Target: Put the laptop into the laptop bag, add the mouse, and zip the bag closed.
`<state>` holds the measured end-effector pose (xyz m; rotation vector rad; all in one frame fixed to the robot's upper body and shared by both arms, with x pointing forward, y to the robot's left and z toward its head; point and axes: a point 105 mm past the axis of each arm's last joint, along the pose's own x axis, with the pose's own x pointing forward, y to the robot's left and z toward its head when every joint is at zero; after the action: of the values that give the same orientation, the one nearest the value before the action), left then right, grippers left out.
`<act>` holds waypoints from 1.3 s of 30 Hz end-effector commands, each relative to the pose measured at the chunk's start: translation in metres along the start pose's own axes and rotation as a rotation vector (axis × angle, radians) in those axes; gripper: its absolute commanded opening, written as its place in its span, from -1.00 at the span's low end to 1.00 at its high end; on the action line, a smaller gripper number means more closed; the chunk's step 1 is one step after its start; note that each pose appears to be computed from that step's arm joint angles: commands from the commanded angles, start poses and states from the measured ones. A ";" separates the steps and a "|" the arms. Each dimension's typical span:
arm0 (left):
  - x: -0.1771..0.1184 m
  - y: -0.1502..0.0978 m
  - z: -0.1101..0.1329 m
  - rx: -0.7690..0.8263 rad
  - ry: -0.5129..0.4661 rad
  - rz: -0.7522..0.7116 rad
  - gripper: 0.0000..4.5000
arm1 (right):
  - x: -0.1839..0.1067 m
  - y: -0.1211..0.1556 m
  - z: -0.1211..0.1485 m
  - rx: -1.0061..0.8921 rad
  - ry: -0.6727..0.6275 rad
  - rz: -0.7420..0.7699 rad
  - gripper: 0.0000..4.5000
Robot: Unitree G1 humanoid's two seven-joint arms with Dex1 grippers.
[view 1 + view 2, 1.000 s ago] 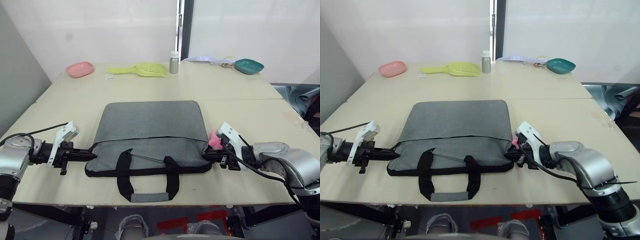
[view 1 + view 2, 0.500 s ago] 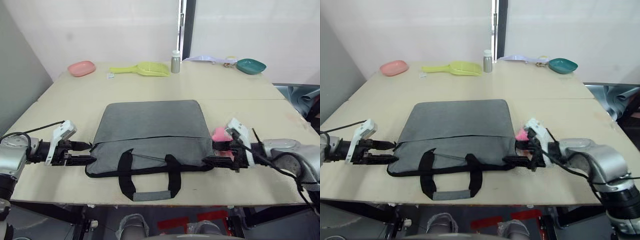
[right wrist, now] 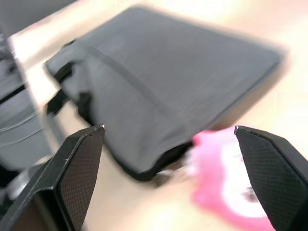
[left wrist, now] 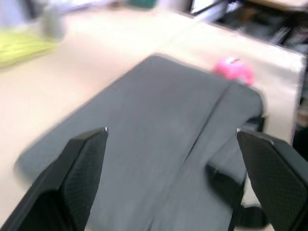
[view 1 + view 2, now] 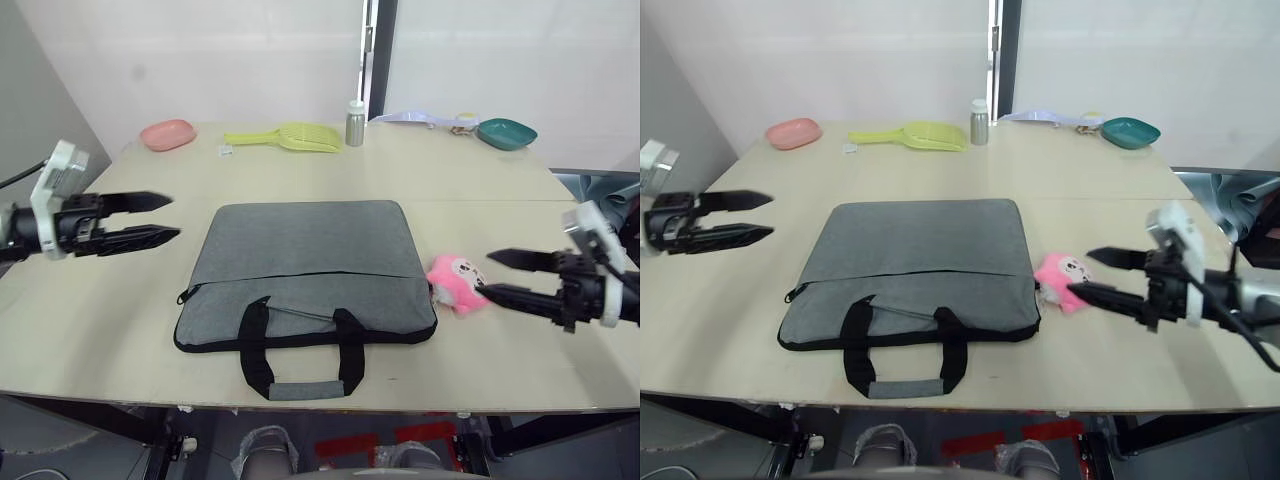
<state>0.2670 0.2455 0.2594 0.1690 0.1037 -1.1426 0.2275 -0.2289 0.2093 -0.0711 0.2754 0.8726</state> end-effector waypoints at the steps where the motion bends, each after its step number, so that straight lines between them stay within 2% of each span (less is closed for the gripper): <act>1: 0.032 -0.024 0.006 0.101 -0.019 -0.127 0.98 | -0.016 0.001 0.007 -0.055 -0.055 -0.095 1.00; 5: 0.047 -0.033 0.001 0.149 -0.009 -0.177 0.98 | -0.022 0.004 0.004 -0.053 -0.060 -0.130 1.00; 6: 0.057 -0.039 -0.005 0.169 0.000 -0.229 0.98 | -0.026 0.004 0.003 -0.053 -0.068 -0.164 1.00; 9: 0.080 -0.049 -0.025 0.211 0.014 -0.368 0.65 | -0.039 0.006 0.000 -0.045 -0.086 -0.254 1.00; 14: 0.109 -0.045 -0.051 0.229 0.025 -0.486 -0.14 | -0.048 0.019 -0.005 -0.026 -0.101 -0.312 0.34; 19: 0.132 -0.035 -0.068 0.201 0.030 -0.538 -0.93 | -0.047 0.028 -0.010 -0.011 -0.082 -0.328 -0.43; 21: 0.141 -0.029 -0.076 0.191 0.040 -0.537 -1.00 | -0.044 0.032 -0.013 -0.004 -0.064 -0.327 -0.74; 25: 0.155 -0.023 -0.092 0.165 0.073 -0.548 -1.00 | -0.039 0.038 -0.021 0.011 -0.023 -0.323 -0.74; 29: 0.163 -0.026 -0.120 0.200 0.188 -0.581 -1.00 | -0.039 0.042 -0.024 0.011 -0.004 -0.336 -0.74; 33: 0.165 -0.028 -0.133 0.248 0.242 -0.613 -1.00 | -0.037 0.038 -0.021 0.013 -0.012 -0.358 -0.74; 36: 0.166 -0.025 -0.136 0.280 0.258 -0.613 -1.00 | -0.029 0.037 -0.029 0.026 0.056 -0.335 -0.38; 39: 0.164 -0.024 -0.140 0.310 0.283 -0.620 -1.00 | -0.019 0.037 -0.032 0.020 0.102 -0.279 0.08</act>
<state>0.3194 0.1074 0.1092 0.5556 0.1441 -1.6996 0.1790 -0.2295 0.1853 -0.1102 0.3508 0.5629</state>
